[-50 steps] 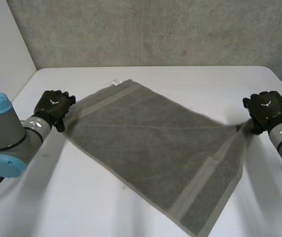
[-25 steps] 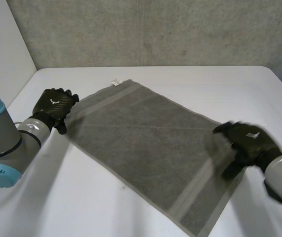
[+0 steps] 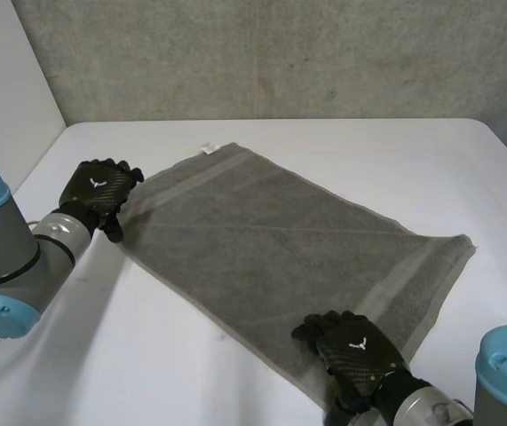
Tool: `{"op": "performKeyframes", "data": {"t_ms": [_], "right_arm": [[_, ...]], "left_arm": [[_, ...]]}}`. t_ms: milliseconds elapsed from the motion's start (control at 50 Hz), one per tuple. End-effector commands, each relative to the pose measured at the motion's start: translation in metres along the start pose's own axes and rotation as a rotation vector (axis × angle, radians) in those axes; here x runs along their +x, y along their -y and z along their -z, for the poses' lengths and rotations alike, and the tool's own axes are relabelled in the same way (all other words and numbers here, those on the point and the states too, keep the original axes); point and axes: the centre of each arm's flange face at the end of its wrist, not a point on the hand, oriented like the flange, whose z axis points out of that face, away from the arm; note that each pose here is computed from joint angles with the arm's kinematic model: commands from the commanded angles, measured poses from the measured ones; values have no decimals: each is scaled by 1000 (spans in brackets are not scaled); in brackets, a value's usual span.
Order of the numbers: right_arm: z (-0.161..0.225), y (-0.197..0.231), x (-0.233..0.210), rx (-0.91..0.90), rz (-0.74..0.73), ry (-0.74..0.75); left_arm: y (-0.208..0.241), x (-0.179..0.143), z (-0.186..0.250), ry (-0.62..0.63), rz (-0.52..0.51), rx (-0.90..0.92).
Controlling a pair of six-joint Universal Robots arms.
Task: Fold the towel.
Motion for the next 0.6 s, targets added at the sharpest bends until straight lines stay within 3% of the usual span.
{"op": "performKeyframes", "data": {"t_ms": [20, 220, 600], "right_arm": [[2, -4, -4, 2, 11, 12], [-1, -6, -2, 24, 29, -3], [-8, -2, 17, 45, 157, -172]], "left_arm": [[0, 1, 0, -2, 0, 0], [0, 1, 0, -2, 11, 3], [1, 2, 0, -6, 36, 1]]}}
